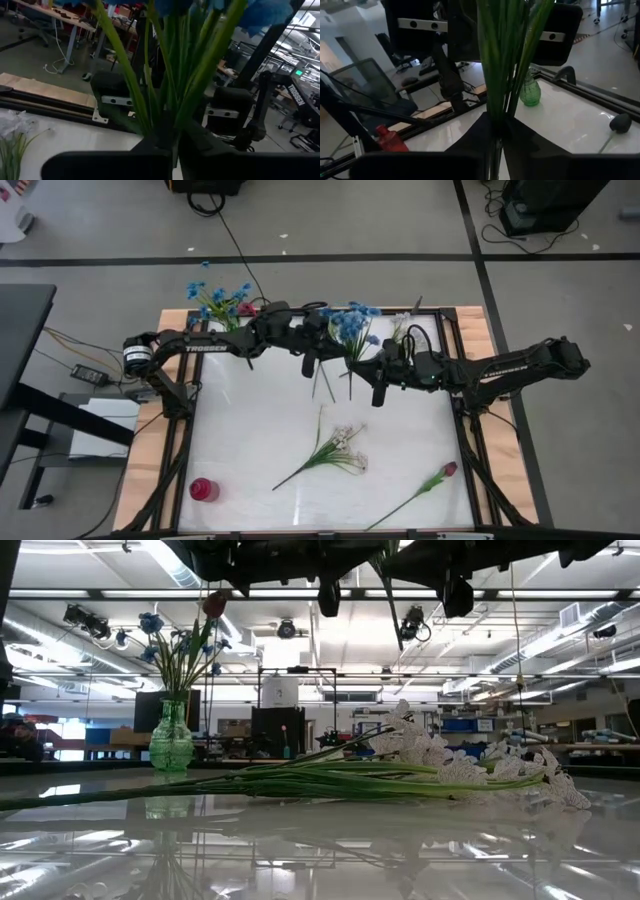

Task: Sort flowers into vase by color
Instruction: Put the blue flowers into the green vase

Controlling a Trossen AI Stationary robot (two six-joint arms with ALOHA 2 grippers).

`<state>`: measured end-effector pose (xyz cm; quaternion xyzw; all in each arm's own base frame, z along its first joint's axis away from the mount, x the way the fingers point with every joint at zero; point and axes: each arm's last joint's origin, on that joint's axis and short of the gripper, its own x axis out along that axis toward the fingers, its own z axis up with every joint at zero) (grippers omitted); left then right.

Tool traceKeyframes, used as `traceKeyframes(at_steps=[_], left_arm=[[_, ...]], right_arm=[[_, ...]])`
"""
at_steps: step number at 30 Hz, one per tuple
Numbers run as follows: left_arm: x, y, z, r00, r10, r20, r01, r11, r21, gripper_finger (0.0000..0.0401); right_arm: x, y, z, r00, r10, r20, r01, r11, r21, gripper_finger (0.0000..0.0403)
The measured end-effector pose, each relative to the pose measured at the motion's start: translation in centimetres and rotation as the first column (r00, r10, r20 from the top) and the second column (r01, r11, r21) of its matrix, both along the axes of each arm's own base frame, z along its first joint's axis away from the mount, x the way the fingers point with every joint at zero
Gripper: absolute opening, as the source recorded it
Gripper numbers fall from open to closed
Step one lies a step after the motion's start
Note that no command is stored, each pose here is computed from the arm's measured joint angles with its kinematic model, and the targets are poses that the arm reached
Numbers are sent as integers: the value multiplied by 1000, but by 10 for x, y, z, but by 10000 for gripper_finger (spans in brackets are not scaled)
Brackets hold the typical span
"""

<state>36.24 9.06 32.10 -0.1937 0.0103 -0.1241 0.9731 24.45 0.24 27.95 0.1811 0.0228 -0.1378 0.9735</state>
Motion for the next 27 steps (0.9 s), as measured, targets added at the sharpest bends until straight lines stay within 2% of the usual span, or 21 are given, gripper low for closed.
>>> traceKeyframes(at_steps=[8,15,19,24,27], left_arm=[[-12,1,15,998,29,47,-34,992,122,7],[-46,6,41,992,128,23,-130,964,231,6],[-74,6,58,974,228,10,-220,922,318,6],[-101,2,67,932,360,-39,-310,849,429,6],[-114,-1,70,906,417,-72,-342,821,458,8]], right_arm=[[-4,0,4,1000,3,-4,-3,998,-60,71],[-27,-2,25,998,-29,54,35,993,-114,73],[-48,-5,37,992,-93,82,104,985,-136,73],[-71,-8,43,983,-173,58,181,965,-188,73],[-81,-9,45,978,-204,42,209,955,-212,73]])
